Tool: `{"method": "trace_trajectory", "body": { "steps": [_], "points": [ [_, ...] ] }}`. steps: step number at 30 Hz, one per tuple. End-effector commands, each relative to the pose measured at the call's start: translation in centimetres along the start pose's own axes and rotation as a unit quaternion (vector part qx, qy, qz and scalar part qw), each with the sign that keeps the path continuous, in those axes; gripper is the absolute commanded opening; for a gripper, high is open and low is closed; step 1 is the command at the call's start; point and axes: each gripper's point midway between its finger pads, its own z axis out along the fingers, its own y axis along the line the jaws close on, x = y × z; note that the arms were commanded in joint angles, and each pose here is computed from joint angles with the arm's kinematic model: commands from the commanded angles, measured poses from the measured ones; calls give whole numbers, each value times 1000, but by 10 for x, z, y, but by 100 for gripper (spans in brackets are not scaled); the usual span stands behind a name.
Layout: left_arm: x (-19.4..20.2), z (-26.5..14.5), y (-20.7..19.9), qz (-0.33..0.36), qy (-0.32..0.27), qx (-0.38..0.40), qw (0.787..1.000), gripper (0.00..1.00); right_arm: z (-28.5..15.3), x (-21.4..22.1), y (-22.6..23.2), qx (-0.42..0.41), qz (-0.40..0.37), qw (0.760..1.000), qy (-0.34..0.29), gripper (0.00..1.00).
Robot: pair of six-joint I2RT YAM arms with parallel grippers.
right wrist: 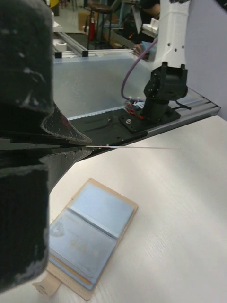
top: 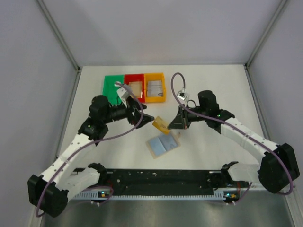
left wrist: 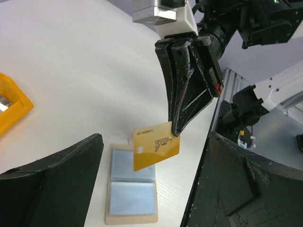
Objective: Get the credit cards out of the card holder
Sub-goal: Place the credit card in the storage box.
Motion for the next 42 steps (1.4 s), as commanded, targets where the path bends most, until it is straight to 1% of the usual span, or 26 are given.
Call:
{"method": "trace_trajectory", "body": {
  "steps": [1, 2, 5, 7, 11, 16, 19, 25, 28, 30, 32, 34, 35, 36, 37, 38, 40, 42],
  "points": [
    [38, -10, -6, 39, 148, 55, 987, 97, -17, 5, 22, -24, -61, 997, 41, 0],
    [35, -9, -12, 47, 152, 79, 984, 95, -19, 5, 25, -29, -65, 996, 44, 0],
    [30, -6, -26, 34, 169, 132, 976, 92, -22, 0, 35, -42, -82, 995, 46, 0],
    [33, -4, -28, 18, 183, 149, 972, 89, -23, -1, 41, -52, -92, 993, 49, 0],
    [32, 0, -34, 0, 190, 181, 965, 87, -22, 0, 52, -72, -108, 990, 57, 0],
    [32, 6, -42, -11, 197, 208, 958, 83, -19, -1, 58, -83, -119, 987, 65, 0],
    [34, 11, -41, -13, 203, 206, 957, 78, -17, -1, 62, -91, -122, 986, 72, 0],
    [36, 18, -45, -17, 205, 226, 952, 68, -11, 0, 64, -100, -124, 984, 81, 0],
    [34, 20, -47, -17, 201, 236, 951, 55, -9, 0, 63, -101, -123, 984, 84, 0],
    [33, 20, -48, -15, 198, 240, 950, 45, -9, 1, 61, -100, -121, 984, 86, 0],
    [33, 21, -48, -12, 196, 241, 951, 25, -8, 3, 59, -98, -120, 984, 87, 0],
    [34, 21, -47, -4, 194, 242, 951, 3, -8, 5, 55, -92, -118, 985, 89, 0],
    [35, 21, -45, 1, 193, 238, 952, 0, -7, 5, 52, -84, -118, 986, 88, 0],
    [35, 21, -43, 9, 192, 233, 953, 0, -6, 4, 49, -74, -118, 986, 86, 0],
    [35, 21, -39, 20, 191, 225, 955, 0, -7, 2, 45, -57, -116, 988, 82, 3],
    [36, 22, -35, 36, 190, 214, 957, 0, -7, -1, 39, -40, -117, 989, 76, 20],
    [34, 21, -20, 67, 187, 181, 963, 0, -10, -5, 32, -16, -113, 991, 65, 47],
    [29, 18, 3, 92, 181, 131, 970, 0, -17, -11, 22, 17, -107, 993, 48, 62]
  ]
}}
